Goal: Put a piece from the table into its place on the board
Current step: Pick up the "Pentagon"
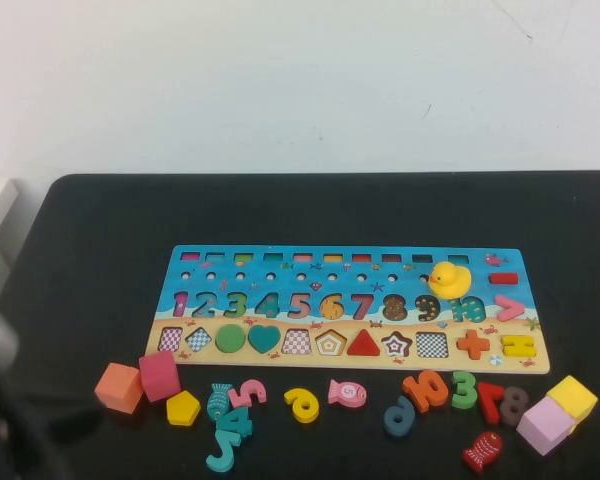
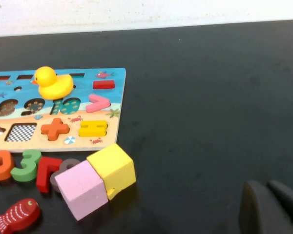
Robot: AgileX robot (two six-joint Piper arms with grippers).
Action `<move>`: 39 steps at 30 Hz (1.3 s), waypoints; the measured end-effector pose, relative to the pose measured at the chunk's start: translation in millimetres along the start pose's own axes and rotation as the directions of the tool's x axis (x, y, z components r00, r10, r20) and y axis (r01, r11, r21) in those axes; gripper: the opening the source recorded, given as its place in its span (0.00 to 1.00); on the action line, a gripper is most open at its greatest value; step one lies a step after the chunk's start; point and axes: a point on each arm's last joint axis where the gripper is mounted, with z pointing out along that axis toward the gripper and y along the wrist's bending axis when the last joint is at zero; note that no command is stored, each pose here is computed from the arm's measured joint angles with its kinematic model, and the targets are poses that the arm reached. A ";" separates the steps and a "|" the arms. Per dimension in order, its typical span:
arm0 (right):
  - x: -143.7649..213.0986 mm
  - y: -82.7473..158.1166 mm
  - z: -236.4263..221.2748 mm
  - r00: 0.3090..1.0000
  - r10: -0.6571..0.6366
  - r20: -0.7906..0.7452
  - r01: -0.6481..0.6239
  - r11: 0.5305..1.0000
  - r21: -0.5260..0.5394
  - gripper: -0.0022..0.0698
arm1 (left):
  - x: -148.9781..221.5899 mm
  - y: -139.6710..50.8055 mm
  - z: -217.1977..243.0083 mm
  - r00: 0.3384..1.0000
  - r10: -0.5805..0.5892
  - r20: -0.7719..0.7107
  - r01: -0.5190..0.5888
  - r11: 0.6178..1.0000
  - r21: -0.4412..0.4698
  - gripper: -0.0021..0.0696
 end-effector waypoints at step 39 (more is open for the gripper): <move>0.0 0.0 0.0 1.000 0.006 0.000 -0.006 1.000 0.000 0.06 | 3.5 62.9 223.9 0.713 -0.078 -0.697 -0.014 0.992 -0.124 0.60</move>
